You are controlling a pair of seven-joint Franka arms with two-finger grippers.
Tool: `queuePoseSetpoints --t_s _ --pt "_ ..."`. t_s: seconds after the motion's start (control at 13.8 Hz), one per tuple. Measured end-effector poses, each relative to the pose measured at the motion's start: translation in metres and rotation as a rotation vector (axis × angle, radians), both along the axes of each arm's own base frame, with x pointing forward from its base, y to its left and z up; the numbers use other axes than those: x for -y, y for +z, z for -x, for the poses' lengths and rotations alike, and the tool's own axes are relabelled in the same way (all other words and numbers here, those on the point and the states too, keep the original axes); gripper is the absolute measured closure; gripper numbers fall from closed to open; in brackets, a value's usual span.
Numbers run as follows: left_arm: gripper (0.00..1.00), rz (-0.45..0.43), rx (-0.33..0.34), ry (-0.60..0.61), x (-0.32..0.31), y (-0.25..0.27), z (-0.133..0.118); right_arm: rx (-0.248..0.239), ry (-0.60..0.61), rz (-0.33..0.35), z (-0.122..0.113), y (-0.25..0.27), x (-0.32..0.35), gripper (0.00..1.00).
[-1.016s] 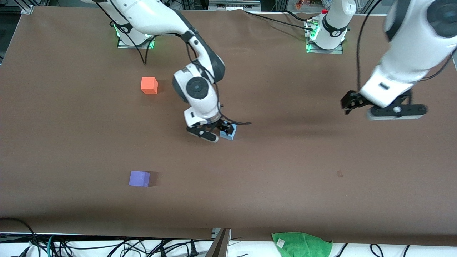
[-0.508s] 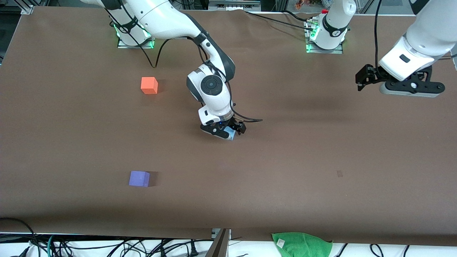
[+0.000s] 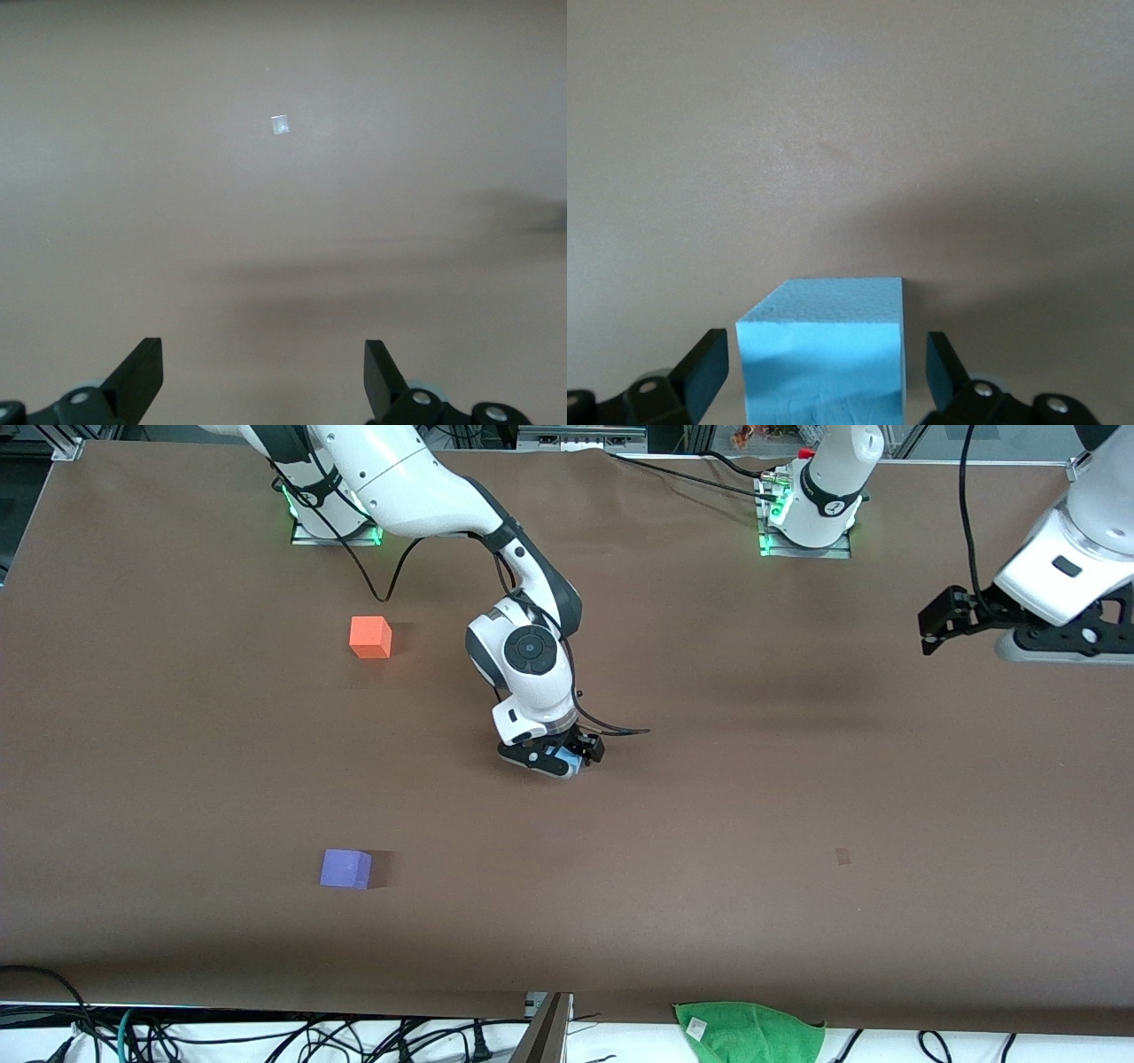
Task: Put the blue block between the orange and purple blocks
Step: 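Carry the blue cube with the right gripper between orange and purple cubes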
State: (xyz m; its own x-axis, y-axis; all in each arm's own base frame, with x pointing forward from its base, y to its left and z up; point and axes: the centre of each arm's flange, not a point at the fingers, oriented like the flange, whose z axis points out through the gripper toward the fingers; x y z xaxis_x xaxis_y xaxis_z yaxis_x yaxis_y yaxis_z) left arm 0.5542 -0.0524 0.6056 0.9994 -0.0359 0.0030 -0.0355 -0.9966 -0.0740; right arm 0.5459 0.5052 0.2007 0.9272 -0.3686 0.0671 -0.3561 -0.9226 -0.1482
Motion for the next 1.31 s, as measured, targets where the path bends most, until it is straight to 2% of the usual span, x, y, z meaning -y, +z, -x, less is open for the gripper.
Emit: queuePoseSetpoints --t_s 0.22,0.44,0.51,0.58,0.8,0.94,1.02,1.16,1.31 --pt "0.00 0.001 -0.004 0.004 -0.002 -0.007 -0.005 -0.004 0.002 0.004 0.001 -0.001 -0.001 0.06" --pt "0.00 0.001 -0.007 0.013 -0.007 -0.009 -0.007 -0.012 0.041 0.024 0.002 -0.005 0.002 0.39" --pt "0.00 0.001 -0.008 0.014 -0.008 -0.010 -0.007 -0.021 0.067 0.045 -0.001 -0.003 0.008 0.42" --pt "0.00 0.001 -0.010 0.016 -0.009 -0.011 -0.008 -0.037 0.102 0.079 -0.010 0.003 0.020 0.42" --pt "0.00 0.001 -0.018 0.027 -0.016 -0.015 -0.010 -0.101 0.227 0.152 -0.054 0.045 0.090 0.42" --pt "0.00 0.001 -0.020 0.035 -0.022 -0.017 -0.012 -0.139 0.309 0.173 -0.083 0.070 0.159 0.42" --pt "0.00 0.001 -0.026 0.036 -0.023 -0.020 -0.013 -0.149 0.351 0.174 -0.089 0.073 0.194 0.42" --pt "0.00 0.002 -0.045 0.033 -0.021 -0.031 -0.017 -0.151 0.418 0.169 -0.087 0.068 0.264 0.42" --pt "0.00 0.002 -0.065 0.031 -0.020 -0.042 -0.022 -0.156 0.445 0.160 -0.064 0.051 0.332 0.42"
